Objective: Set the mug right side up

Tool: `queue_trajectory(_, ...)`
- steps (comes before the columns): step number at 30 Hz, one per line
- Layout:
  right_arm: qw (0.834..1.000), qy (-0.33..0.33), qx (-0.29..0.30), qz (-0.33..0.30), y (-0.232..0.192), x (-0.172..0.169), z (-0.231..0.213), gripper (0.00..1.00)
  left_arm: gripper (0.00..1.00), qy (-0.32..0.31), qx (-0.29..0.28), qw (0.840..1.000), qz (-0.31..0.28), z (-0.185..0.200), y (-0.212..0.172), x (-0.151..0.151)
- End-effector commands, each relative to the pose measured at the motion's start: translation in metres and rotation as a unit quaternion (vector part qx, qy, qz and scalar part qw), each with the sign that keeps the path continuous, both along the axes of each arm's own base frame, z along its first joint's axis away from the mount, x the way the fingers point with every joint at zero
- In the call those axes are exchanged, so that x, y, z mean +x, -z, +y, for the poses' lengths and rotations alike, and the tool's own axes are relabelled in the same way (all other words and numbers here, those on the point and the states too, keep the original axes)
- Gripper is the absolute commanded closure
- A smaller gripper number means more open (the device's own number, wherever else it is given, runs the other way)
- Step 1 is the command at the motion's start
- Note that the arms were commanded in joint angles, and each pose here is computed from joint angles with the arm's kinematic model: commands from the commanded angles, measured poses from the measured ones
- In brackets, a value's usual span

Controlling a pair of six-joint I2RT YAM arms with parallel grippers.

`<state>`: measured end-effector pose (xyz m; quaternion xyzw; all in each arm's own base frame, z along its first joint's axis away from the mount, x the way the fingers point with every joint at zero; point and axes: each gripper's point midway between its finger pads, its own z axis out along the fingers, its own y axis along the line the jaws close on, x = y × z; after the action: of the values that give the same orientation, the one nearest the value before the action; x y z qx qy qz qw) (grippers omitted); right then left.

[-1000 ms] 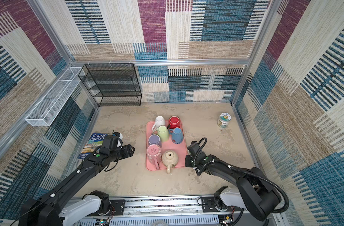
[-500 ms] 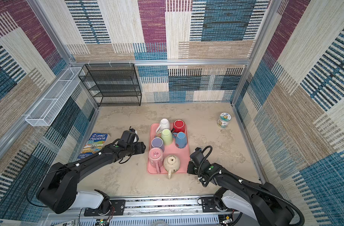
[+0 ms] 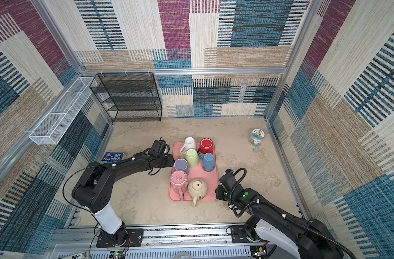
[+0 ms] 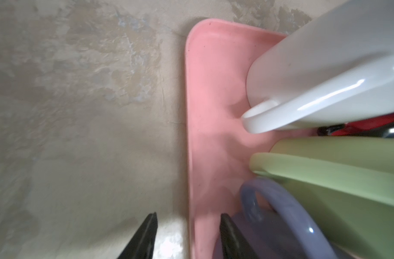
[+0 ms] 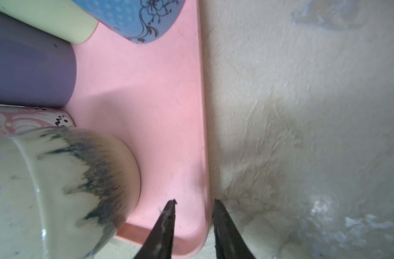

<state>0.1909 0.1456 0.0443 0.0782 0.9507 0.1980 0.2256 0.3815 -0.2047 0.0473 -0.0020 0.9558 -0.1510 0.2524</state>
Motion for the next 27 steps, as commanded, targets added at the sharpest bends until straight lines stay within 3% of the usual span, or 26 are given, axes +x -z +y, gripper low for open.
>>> queue_trajectory(1, 1.0, 0.009, -0.01, -0.019, -0.011, 0.008, -0.003, 0.65, 0.5, 0.012, 0.005, 1.0, 0.008, -0.004, 0.005, 0.005)
queue_trajectory(9, 0.998, -0.002, -0.005, -0.067, -0.045, 0.028, 0.007, 0.62, 0.54, 0.01, 0.027, 0.999, 0.022, -0.006, 0.017, 0.019)
queue_trajectory(16, 0.996, -0.016, -0.008, -0.092, -0.066, 0.045, 0.018, 0.62, 0.62, 0.005, 0.032, 0.999, 0.036, -0.009, 0.031, 0.027)
queue_trajectory(25, 0.993, -0.026, -0.012, -0.113, -0.08, 0.057, 0.025, 0.61, 0.8, 0.005, 0.062, 0.997, 0.039, 0.003, 0.034, 0.023)
queue_trajectory(27, 0.992, -0.029, -0.011, -0.118, -0.085, 0.059, 0.027, 0.61, 0.87, 0.005, 0.065, 0.997, 0.042, 0.005, 0.035, 0.02)
